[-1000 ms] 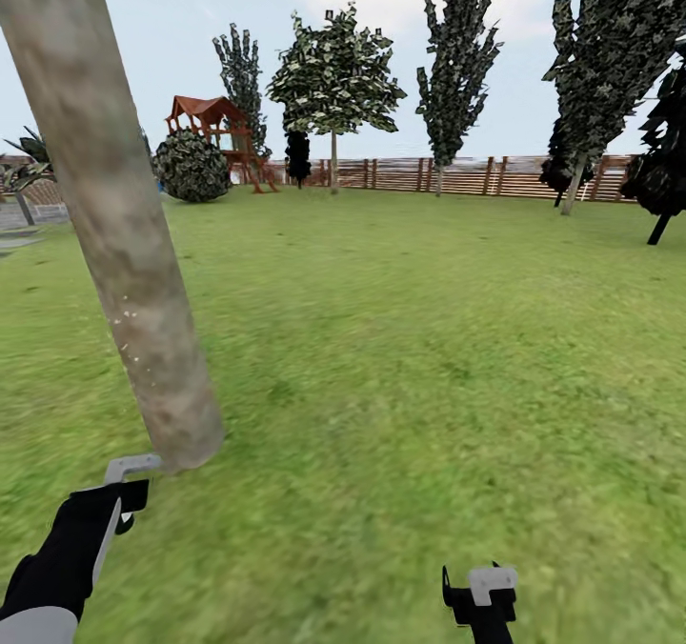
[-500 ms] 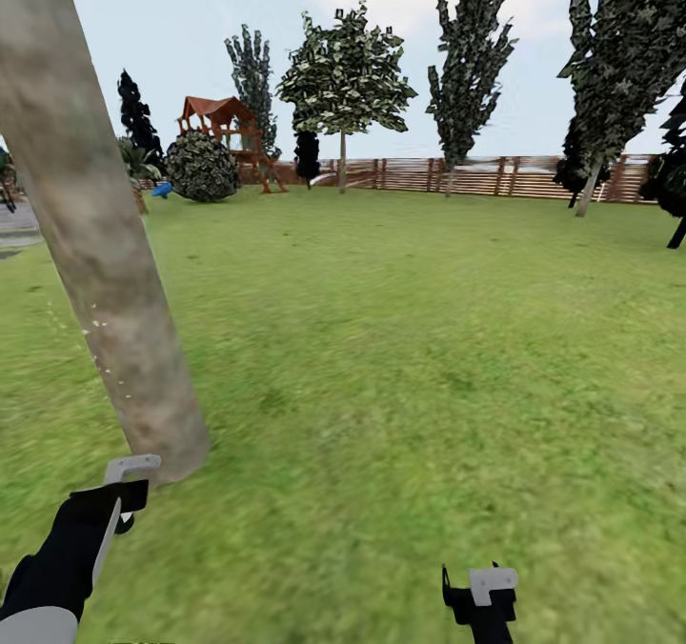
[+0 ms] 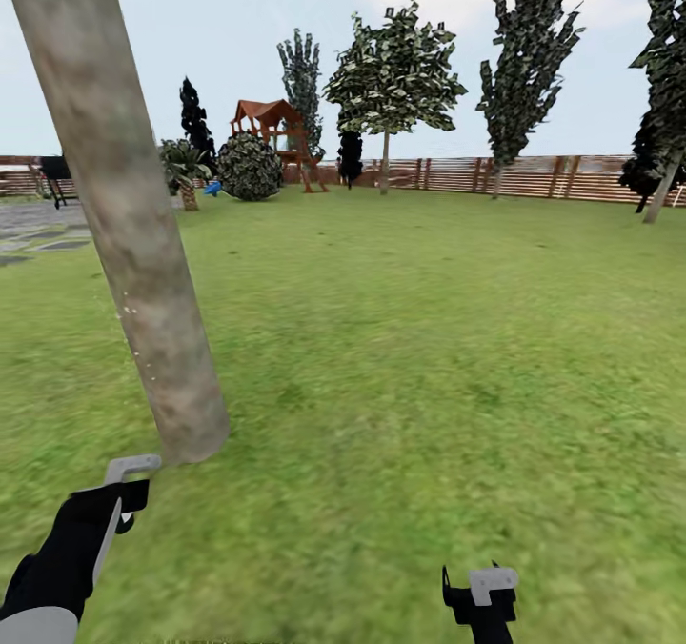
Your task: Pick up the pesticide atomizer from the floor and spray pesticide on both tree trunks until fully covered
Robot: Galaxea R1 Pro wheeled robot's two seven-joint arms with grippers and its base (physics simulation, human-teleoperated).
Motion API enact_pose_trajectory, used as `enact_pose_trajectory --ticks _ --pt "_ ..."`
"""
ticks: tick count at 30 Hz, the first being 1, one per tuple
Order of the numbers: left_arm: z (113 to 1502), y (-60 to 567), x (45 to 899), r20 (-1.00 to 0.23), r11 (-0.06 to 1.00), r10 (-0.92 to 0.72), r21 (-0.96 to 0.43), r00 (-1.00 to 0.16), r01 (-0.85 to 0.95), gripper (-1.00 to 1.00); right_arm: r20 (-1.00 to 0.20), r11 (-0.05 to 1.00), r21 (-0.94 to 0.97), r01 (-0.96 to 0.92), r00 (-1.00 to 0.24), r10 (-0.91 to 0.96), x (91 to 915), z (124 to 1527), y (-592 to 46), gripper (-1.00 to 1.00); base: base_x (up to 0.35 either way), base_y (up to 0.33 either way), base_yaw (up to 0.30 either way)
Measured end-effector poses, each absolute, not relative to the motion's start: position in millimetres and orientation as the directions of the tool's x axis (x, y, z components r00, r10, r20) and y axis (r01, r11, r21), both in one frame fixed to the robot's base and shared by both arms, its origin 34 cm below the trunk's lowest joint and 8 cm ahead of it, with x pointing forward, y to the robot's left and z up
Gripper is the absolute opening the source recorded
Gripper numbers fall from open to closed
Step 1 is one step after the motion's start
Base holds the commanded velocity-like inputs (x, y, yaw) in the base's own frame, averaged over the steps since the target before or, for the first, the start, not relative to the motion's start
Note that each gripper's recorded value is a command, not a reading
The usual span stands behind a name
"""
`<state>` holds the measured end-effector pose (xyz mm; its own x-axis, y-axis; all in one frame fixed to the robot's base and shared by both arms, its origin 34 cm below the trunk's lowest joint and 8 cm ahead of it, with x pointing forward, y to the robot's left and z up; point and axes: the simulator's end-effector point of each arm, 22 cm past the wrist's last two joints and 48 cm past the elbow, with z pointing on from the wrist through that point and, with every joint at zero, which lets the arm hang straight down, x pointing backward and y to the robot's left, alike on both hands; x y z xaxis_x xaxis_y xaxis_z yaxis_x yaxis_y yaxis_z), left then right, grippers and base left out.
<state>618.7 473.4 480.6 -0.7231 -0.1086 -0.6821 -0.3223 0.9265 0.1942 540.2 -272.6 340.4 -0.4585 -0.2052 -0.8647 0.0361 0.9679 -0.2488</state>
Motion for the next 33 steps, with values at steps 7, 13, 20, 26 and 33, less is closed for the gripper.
enact_pose_trajectory --ticks 7,13,20,26,33 --pt "478 464 620 -0.680 0.931 -0.113 0.181 -0.724 -0.316 -1.00 -0.865 0.968 -0.249 0.036 -0.459 -0.205 540 340 -273 1.00 0.164 -0.168 0.277" --pt "460 457 616 -0.647 0.938 -0.125 0.171 -0.752 -0.302 -1.00 -0.864 0.968 -0.250 0.037 -0.459 -0.205 540 340 -274 1.00 0.018 -0.013 0.146" --pt "503 425 687 -0.672 0.961 -0.092 0.132 -0.735 -0.242 -1.00 -0.864 0.967 -0.251 0.039 -0.459 -0.205 540 340 -275 1.00 0.001 0.000 0.007" --pt "506 417 693 -0.668 0.968 -0.037 0.162 -0.743 -0.193 -1.00 -0.864 0.967 -0.251 0.038 -0.459 -0.206 540 340 -275 1.00 0.000 0.000 0.000" --pt "499 435 676 -0.618 0.986 -0.032 0.108 -0.785 -0.124 -1.00 -0.864 0.967 -0.251 0.039 -0.459 -0.206 540 341 -275 1.00 0.007 0.000 0.000"
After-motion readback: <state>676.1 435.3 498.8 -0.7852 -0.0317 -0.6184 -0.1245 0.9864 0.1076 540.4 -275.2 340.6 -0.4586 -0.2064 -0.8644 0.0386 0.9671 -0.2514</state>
